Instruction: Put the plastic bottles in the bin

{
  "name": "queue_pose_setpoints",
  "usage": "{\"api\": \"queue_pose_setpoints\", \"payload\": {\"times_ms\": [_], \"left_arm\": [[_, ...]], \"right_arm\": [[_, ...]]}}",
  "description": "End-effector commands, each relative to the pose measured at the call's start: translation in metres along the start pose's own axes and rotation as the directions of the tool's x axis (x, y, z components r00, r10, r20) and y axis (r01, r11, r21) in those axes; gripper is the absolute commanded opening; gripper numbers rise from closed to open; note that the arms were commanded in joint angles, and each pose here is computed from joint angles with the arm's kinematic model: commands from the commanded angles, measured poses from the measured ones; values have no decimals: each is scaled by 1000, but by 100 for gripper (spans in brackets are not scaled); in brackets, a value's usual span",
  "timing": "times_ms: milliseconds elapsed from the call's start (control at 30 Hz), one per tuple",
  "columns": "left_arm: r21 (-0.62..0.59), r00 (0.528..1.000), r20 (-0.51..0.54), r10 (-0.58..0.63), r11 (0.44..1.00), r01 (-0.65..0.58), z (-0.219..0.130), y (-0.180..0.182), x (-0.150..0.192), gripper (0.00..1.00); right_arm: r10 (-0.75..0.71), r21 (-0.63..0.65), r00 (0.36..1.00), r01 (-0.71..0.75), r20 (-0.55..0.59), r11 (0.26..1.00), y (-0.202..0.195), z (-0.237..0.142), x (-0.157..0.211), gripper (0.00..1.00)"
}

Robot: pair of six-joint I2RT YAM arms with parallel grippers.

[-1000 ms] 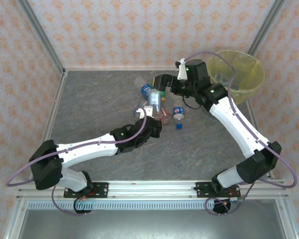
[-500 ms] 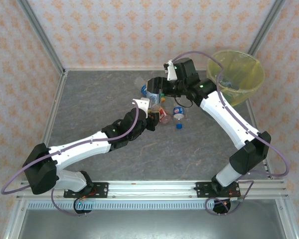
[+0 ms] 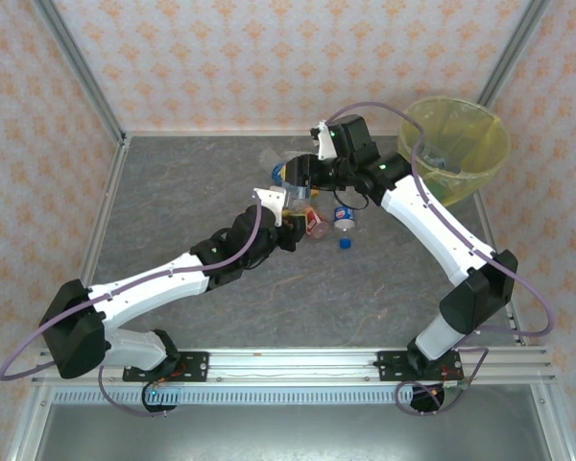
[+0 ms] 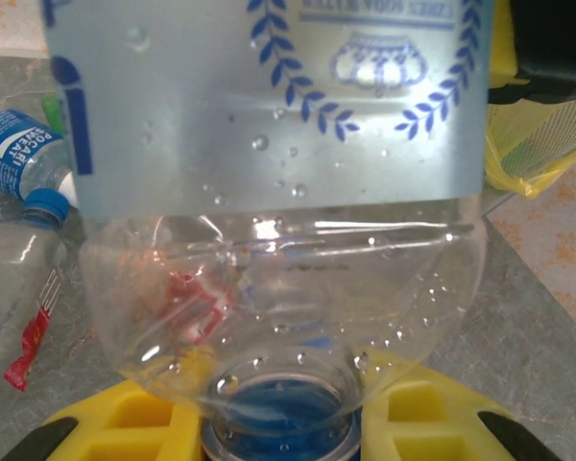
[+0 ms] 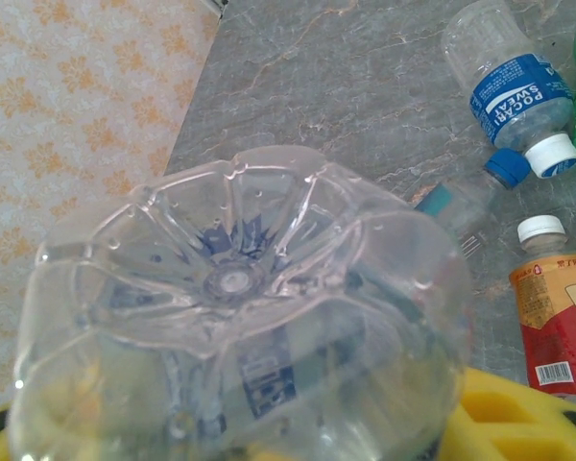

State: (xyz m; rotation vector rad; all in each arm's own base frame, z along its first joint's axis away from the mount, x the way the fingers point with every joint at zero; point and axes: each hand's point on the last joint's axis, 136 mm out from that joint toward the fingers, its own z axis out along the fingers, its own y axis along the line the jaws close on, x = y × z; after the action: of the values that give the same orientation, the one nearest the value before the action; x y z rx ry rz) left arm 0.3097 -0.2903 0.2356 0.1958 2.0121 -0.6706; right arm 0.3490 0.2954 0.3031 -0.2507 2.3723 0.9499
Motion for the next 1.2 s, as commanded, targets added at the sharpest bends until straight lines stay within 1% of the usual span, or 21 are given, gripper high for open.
{"api": "queue_pose_setpoints", "payload": {"times_ms": [0,33,67,100,133,167,233,300,333,433,600,700,800,967,1033,1167], "left_arm": [[78,999,24,40,996,-42,-7,-16,-9,24],[81,999,23,39,996,-41,-8,-16,-9,27],[82,999,21,39,996,-40,-8,-16,-8,33],[79,999,21,38,996,-40,-8,-15,-9,42],[80,999,23,36,996,-38,-8,-15,-10,47],[79,999,26,34,996,-36,-9,-14,-10,53],[74,999,36,24,997,-27,-10,-12,-13,77],[69,999,48,13,997,-16,-13,-10,-17,94],[69,999,54,8,998,-12,-14,-9,-19,99],[64,997,80,-12,998,7,-20,-4,-29,100],[53,991,126,-45,998,39,-32,7,-45,100],[46,986,157,-62,997,55,-38,14,-55,100],[43,983,170,-67,997,61,-41,18,-59,100],[50,981,178,-72,997,64,-43,21,-60,100],[58,980,183,-77,996,68,-44,21,-61,100],[74,979,187,-86,995,73,-46,22,-62,100]], "right_arm": [[-2,-48,999,3,38,999,18,-7,-5,51],[2,-45,999,1,51,999,17,-9,-6,51],[2,-44,998,1,64,999,18,-11,-8,50],[3,-42,997,0,73,999,18,-12,-10,49],[4,-38,996,0,87,999,18,-15,-12,48],[1,-38,995,2,95,999,19,-16,-14,43],[4,-27,994,-1,112,1000,18,-18,-17,41],[9,-14,992,-8,125,1000,16,-20,-20,41],[13,-2,991,-13,133,1000,13,-22,-23,41],[39,45,984,-48,174,998,-1,-31,-34,41],[87,111,947,-126,308,986,-30,-66,-67,41],[74,200,912,-167,404,965,-50,-96,-87,41],[26,308,873,-200,488,930,-66,-129,-106,40],[-80,504,811,-280,580,817,-98,-187,-130,41],[-129,559,782,-309,610,769,-107,-210,-138,41],[-262,663,728,-338,634,668,-116,-248,-152,41]]}}
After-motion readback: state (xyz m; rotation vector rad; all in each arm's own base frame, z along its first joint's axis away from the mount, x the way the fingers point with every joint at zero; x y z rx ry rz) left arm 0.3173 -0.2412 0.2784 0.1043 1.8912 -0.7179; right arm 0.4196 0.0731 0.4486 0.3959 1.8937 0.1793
